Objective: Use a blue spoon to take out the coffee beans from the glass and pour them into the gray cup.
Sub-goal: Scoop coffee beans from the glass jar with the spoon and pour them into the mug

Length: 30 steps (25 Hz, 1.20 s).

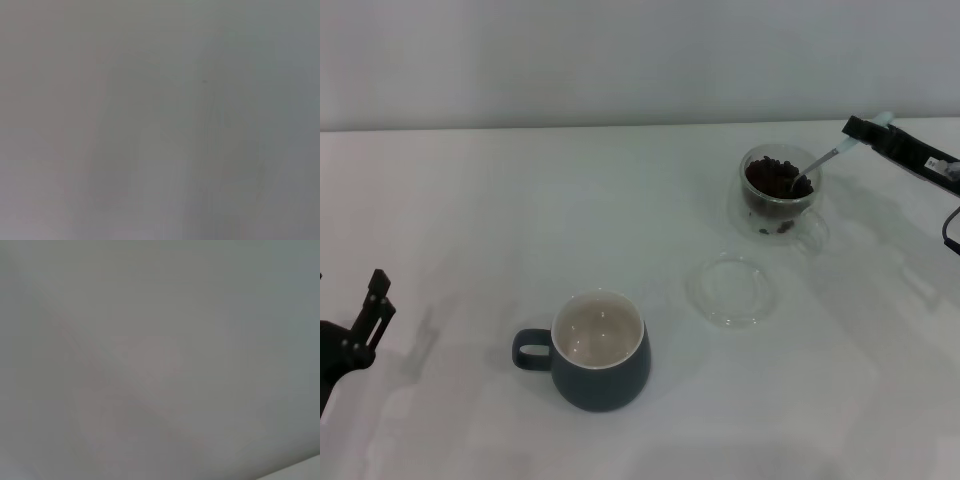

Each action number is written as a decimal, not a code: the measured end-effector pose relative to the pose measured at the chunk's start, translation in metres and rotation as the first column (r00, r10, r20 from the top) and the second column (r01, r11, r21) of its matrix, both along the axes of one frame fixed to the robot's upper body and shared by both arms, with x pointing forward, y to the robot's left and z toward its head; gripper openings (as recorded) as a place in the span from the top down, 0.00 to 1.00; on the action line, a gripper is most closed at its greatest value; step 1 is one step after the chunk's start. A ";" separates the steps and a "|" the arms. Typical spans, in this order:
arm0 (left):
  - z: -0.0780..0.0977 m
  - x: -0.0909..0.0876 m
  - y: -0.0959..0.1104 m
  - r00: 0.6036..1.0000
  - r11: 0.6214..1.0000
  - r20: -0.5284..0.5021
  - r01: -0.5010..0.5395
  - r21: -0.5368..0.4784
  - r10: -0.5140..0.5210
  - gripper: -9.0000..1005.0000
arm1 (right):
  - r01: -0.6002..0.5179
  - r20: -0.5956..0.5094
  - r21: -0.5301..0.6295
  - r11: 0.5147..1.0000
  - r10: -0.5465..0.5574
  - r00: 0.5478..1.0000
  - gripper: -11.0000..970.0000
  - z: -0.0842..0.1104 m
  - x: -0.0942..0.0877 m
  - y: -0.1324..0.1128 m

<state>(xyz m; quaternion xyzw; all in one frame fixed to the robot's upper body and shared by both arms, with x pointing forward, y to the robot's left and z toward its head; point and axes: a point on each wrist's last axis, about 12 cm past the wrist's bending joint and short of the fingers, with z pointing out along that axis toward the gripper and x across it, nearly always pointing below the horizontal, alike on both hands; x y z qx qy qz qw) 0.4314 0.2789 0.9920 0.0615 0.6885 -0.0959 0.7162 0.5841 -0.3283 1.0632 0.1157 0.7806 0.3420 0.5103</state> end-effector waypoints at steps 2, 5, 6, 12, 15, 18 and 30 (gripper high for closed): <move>0.000 -0.001 0.000 1.000 1.000 -0.001 -0.001 0.001 0.001 0.23 | 0.007 -0.003 0.025 1.000 -0.007 1.000 0.84 0.000 0.000 0.000; -0.001 -0.001 0.001 1.000 1.000 -0.003 -0.003 0.001 0.003 0.23 | 0.014 -0.021 0.066 0.998 -0.013 1.000 0.84 0.000 0.000 0.001; -0.001 -0.002 0.001 1.000 1.000 -0.003 -0.004 0.001 0.004 0.23 | 0.014 -0.021 0.066 0.998 -0.013 1.000 0.84 0.000 0.000 0.001; -0.001 -0.002 0.001 1.000 1.000 -0.004 -0.004 0.003 0.004 0.23 | 0.032 -0.049 0.110 0.993 -0.026 0.998 0.84 -0.001 0.000 0.002; -0.001 -0.002 0.002 1.000 1.000 -0.004 -0.008 0.002 0.008 0.23 | 0.044 -0.062 0.131 0.990 -0.036 0.997 0.84 -0.002 0.000 0.001; -0.001 -0.002 0.003 1.000 1.000 -0.004 -0.009 0.005 0.009 0.23 | 0.058 -0.074 0.148 0.987 -0.047 0.996 0.84 -0.002 0.000 -0.001; -0.001 -0.001 0.004 1.000 1.000 -0.003 -0.010 0.013 0.010 0.23 | 0.099 -0.081 0.227 0.969 -0.082 0.993 0.83 -0.004 -0.006 -0.008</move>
